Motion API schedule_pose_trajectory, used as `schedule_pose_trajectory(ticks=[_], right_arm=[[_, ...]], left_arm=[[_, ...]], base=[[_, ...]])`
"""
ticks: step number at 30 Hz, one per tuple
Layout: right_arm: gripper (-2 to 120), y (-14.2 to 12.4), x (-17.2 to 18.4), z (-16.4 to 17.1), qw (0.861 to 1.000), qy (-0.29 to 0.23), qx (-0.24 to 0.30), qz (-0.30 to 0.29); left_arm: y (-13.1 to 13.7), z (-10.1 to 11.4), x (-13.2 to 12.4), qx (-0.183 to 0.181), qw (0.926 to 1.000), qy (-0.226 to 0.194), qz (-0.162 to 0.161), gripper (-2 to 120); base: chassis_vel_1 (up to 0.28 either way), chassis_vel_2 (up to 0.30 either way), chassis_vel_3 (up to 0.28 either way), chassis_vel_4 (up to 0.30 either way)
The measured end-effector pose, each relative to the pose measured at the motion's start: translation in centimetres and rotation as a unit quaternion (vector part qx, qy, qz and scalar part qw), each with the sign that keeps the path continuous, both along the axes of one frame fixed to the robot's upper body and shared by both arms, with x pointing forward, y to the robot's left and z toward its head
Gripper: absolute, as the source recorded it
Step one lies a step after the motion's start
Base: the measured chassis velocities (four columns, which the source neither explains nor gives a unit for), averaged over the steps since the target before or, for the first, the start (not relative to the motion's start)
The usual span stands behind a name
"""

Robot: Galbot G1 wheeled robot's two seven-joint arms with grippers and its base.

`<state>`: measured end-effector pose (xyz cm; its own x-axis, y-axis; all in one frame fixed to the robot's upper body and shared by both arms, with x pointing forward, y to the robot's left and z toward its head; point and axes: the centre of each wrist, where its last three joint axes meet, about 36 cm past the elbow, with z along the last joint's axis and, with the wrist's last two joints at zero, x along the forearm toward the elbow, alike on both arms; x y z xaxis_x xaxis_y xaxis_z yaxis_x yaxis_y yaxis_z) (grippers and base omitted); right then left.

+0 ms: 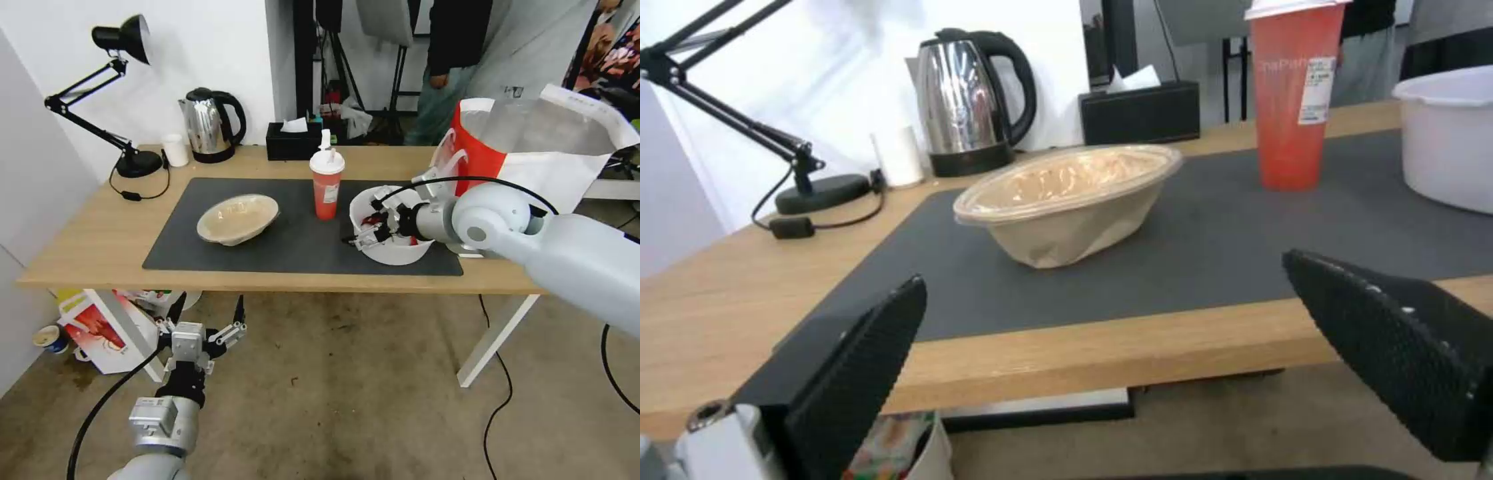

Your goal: Pick up the trash from the table and place it into the takeout bag.

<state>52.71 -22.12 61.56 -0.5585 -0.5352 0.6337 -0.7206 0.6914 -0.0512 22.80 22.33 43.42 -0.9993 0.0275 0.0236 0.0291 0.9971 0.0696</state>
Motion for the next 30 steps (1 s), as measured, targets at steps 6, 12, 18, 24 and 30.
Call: schedule_pose_trajectory(ticks=[6,12,18,24,30], right_arm=[[100,0.1,0.4,-0.2,1.0,0.003,-0.012,-0.001],[100,0.1,0.5,-0.5,1.0,0.005,-0.017,-0.005],[99,0.0,1.0,-0.6,1.0,0.006,-0.02,-0.009],[95,0.2,1.5,-0.8,1.0,0.008,-0.021,-0.011],[76,0.5,1.9,-1.3,1.0,0.014,-0.022,-0.011]], left_arm=[[0.0,0.0,0.0,0.0,1.0,0.0,0.0,100],[0.0,0.0,0.0,0.0,1.0,0.0,0.0,100],[0.0,0.0,0.0,0.0,1.0,0.0,0.0,100],[0.0,0.0,0.0,0.0,1.0,0.0,0.0,100],[0.0,0.0,0.0,0.0,1.0,0.0,0.0,100]], base=[[0.0,0.0,0.0,0.0],[0.0,0.0,0.0,0.0],[0.0,0.0,0.0,0.0],[0.0,0.0,0.0,0.0],[0.0,0.0,0.0,0.0]])
